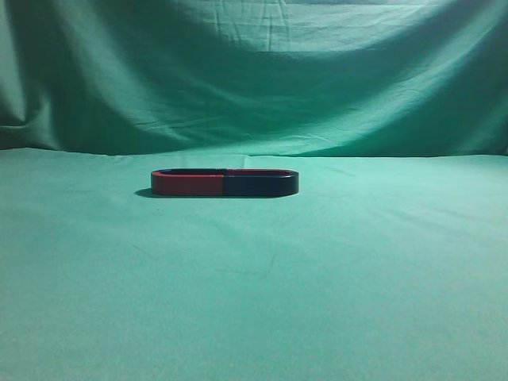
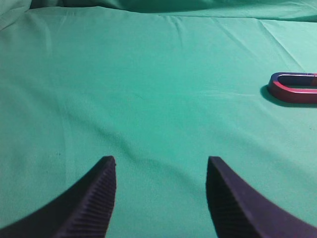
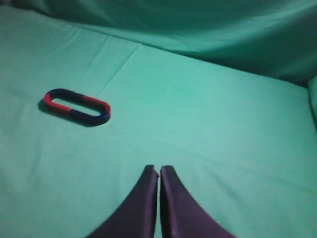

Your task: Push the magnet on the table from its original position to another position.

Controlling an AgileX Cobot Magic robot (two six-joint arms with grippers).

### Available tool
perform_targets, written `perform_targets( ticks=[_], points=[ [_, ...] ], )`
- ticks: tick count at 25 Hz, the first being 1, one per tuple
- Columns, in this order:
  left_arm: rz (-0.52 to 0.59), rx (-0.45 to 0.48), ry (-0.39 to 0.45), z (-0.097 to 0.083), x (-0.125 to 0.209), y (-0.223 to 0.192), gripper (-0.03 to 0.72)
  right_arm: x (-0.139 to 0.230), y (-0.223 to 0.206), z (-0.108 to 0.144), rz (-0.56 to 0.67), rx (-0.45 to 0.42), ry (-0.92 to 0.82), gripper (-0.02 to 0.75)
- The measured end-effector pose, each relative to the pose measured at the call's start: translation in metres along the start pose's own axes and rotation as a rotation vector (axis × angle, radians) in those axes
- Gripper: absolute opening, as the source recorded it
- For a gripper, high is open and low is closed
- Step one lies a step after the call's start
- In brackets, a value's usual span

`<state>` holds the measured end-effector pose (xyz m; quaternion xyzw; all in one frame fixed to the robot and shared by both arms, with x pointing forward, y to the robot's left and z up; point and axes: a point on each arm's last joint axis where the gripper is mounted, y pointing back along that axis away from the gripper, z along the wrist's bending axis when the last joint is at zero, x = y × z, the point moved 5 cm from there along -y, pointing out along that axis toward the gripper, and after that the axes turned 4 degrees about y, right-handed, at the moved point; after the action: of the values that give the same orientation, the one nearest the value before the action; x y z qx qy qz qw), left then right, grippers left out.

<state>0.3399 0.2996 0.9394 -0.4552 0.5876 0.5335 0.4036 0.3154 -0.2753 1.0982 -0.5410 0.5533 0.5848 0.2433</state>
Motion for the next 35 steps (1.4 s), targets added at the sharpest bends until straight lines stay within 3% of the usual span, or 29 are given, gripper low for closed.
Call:
perform_targets(
  ticks=[6, 11, 16, 24, 35],
  points=[
    [0.0, 0.0, 0.0, 0.0, 0.0, 0.0, 0.372, 0.055, -0.029, -0.001, -0.147, 0.19, -0.077, 0.0],
    [0.0, 0.0, 0.0, 0.0, 0.0, 0.0, 0.372, 0.103, -0.057, 0.0, -0.166, 0.27, -0.127, 0.0],
    [0.0, 0.0, 0.0, 0.0, 0.0, 0.0, 0.372, 0.137, -0.078, 0.006, -0.125, 0.257, -0.168, 0.0],
    [0.0, 0.0, 0.0, 0.0, 0.0, 0.0, 0.372, 0.149, -0.08, 0.011, -0.044, 0.227, -0.185, 0.0],
    [0.0, 0.0, 0.0, 0.0, 0.0, 0.0, 0.372, 0.15, -0.08, 0.011, -0.044, 0.226, -0.197, 0.0]
  ],
)
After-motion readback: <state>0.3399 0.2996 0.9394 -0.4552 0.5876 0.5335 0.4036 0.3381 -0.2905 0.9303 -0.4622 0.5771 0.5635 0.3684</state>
